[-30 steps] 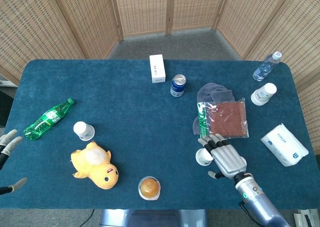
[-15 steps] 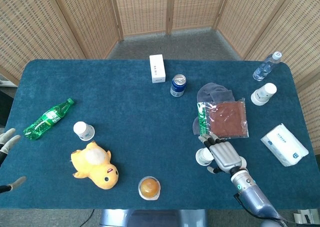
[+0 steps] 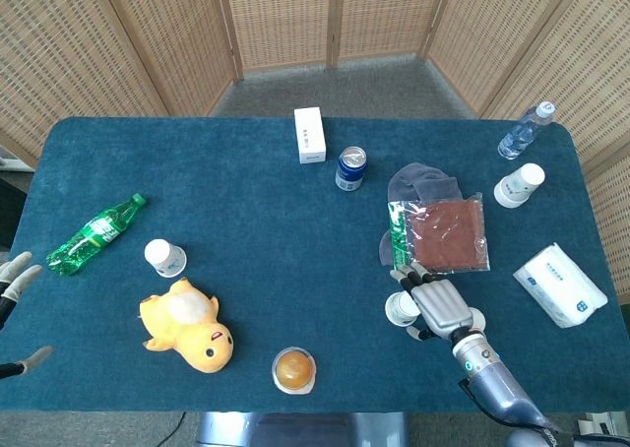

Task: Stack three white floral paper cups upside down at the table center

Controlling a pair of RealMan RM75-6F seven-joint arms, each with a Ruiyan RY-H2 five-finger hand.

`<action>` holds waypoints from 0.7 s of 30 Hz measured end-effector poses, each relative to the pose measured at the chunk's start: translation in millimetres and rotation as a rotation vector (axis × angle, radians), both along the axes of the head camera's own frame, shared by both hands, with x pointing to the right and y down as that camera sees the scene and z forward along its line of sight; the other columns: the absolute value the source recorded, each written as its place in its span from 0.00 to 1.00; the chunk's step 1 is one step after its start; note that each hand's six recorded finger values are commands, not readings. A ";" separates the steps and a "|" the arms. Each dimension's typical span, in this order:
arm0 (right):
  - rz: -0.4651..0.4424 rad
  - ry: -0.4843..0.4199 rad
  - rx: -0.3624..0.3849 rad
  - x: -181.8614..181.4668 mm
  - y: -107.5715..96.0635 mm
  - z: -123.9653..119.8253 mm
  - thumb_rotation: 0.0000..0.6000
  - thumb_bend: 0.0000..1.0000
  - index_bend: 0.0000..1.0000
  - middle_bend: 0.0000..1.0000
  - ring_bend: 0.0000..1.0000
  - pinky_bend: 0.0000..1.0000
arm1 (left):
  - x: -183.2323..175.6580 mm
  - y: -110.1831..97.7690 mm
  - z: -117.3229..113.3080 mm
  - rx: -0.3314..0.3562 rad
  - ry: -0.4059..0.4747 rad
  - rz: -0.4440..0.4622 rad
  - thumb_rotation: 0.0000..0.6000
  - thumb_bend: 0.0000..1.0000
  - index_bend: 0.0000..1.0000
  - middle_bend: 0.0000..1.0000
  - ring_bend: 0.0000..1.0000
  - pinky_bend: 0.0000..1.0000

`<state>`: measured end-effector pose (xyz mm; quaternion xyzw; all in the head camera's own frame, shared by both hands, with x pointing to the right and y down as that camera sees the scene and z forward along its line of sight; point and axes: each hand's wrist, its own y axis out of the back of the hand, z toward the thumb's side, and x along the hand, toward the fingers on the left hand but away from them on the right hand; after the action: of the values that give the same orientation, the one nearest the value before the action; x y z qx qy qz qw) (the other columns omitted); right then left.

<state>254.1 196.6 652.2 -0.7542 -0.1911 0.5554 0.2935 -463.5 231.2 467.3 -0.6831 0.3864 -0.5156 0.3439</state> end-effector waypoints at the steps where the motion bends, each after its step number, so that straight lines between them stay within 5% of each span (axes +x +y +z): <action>1: 0.001 -0.002 0.002 -0.1 -0.1 1.9 1.00 0.29 0.17 0.14 0.00 0.40 | 0.0 0.0 0.3 0.000 -0.001 0.000 1.00 0.19 0.00 0.00 0.00 0.00; 9: 0.000 -0.030 0.040 0.3 -0.6 10.0 1.00 0.34 0.40 0.38 0.18 0.57 | -0.4 -1.5 1.5 0.002 -0.007 -0.005 1.00 0.19 0.00 0.00 0.00 0.00; 21: 0.005 -0.069 0.062 -2.5 2.3 5.7 1.00 0.37 0.44 0.42 0.21 0.60 | 2.1 -1.1 3.2 -0.002 -0.008 0.000 1.00 0.19 0.00 0.00 0.00 0.00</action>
<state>251.5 198.9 657.9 -0.7632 -0.2199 0.5235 0.3086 -461.4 230.0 470.4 -0.6814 0.3846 -0.5188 0.3444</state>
